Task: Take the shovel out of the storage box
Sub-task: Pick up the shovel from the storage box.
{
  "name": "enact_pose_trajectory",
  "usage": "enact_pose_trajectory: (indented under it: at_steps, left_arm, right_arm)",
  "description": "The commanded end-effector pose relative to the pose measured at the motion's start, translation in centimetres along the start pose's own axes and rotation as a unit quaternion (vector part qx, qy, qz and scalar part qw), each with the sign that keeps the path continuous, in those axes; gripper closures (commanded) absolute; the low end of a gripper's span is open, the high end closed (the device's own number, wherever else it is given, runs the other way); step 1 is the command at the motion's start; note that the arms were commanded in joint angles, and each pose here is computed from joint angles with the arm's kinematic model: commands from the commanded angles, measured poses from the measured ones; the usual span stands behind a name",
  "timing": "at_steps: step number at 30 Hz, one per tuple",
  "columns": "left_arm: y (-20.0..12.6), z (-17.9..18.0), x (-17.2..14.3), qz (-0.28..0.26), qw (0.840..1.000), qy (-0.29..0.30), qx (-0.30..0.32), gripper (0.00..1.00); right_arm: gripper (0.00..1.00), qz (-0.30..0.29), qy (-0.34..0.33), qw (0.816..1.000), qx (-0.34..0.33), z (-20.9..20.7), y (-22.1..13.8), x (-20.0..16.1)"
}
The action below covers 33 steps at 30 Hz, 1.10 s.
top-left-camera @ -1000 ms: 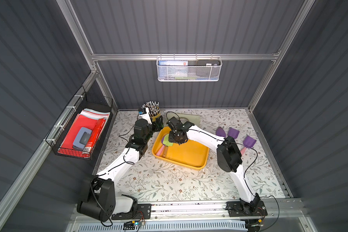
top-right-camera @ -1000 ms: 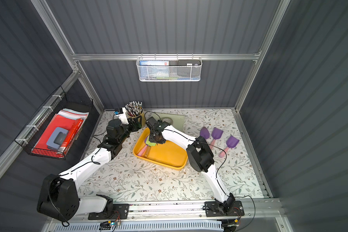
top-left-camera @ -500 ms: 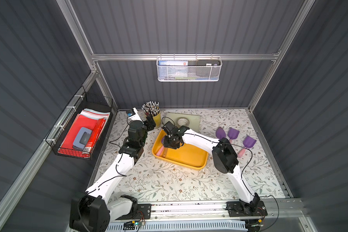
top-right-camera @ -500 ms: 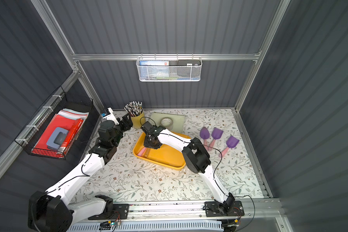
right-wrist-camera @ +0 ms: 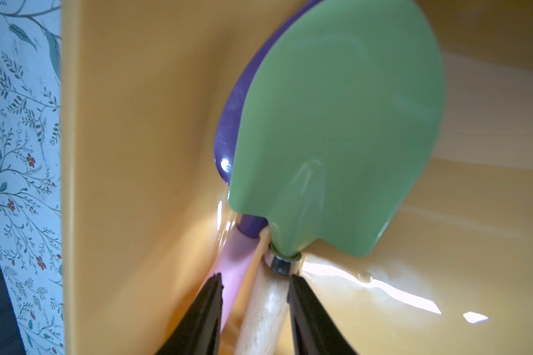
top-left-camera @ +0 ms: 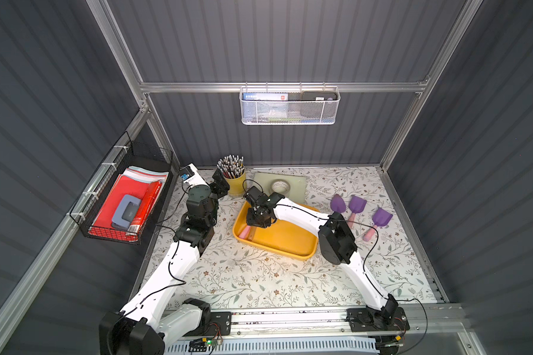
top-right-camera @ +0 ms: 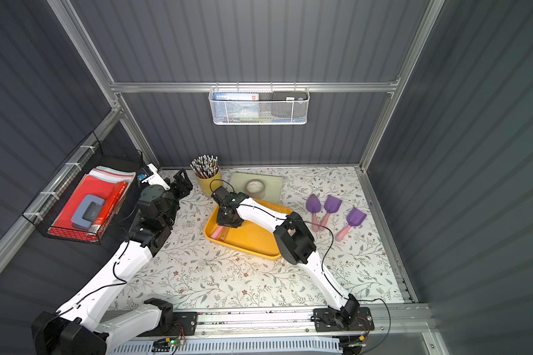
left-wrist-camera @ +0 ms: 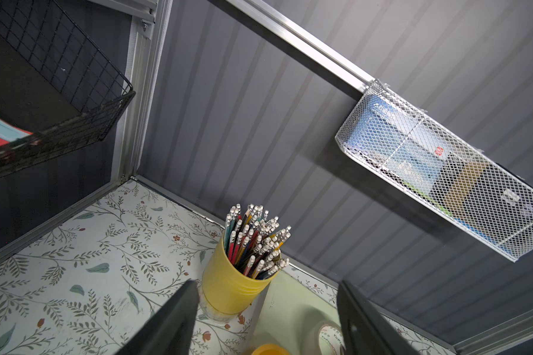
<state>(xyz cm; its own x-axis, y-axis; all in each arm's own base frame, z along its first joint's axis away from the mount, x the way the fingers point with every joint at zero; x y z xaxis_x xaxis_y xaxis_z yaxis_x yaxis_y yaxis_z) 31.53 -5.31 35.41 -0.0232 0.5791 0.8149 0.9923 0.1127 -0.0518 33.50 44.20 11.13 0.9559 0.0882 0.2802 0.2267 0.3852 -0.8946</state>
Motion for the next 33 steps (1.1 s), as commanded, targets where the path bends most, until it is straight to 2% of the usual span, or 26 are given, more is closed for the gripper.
enact_pose_trajectory:
  at_steps: [1, 8, 15, 21, 28, 33]
  left_arm:
    - [0.1, 0.2, 0.1, -0.001, 1.0, 0.002, 0.003, 0.25]
    - [0.1, 0.8, -0.6, 0.004, 1.0, 0.004, 0.009, 0.25]
    - [0.5, 1.2, -1.5, 0.015, 1.0, 0.005, 0.009, 0.25]
    - [0.7, 1.2, -1.6, 0.016, 1.0, 0.005, 0.009, 0.25]
    - [1.1, 1.5, -2.3, 0.025, 1.0, 0.006, 0.01, 0.24]
    - [1.5, 1.6, -2.7, 0.029, 1.0, 0.005, 0.01, 0.24]
  right_arm:
    - [0.59, 0.022, -0.004, 0.999, -0.04, -1.3, 1.0, -0.8]
    - [0.59, 0.065, -0.007, 0.996, -0.059, -2.6, 2.8, -2.8]
    - [0.61, 0.07, -0.012, 0.995, -0.066, -3.0, 3.6, -3.1]
    - [0.7, 0.076, -0.017, 0.993, -0.088, -4.1, 3.6, -3.6]
    - [0.88, 0.072, -0.026, 0.993, -0.088, -4.5, 3.0, -3.8]
    - [0.96, 0.041, -0.036, 0.994, -0.096, -4.1, 1.2, -2.8]
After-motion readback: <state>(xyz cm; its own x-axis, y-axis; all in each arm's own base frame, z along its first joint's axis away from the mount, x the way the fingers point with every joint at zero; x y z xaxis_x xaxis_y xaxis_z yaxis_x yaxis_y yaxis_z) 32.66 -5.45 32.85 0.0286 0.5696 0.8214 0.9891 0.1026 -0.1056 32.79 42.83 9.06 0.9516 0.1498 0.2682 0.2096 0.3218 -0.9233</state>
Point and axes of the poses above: each gripper's point midway between its finger pads, its own y axis out along the fingers, its own z axis along the line the jaws close on, x = y × z, the point moved 7 cm from there along -y, back along the fingers, and after that the axes turned 6 degrees about -y, right-handed, at the moved point
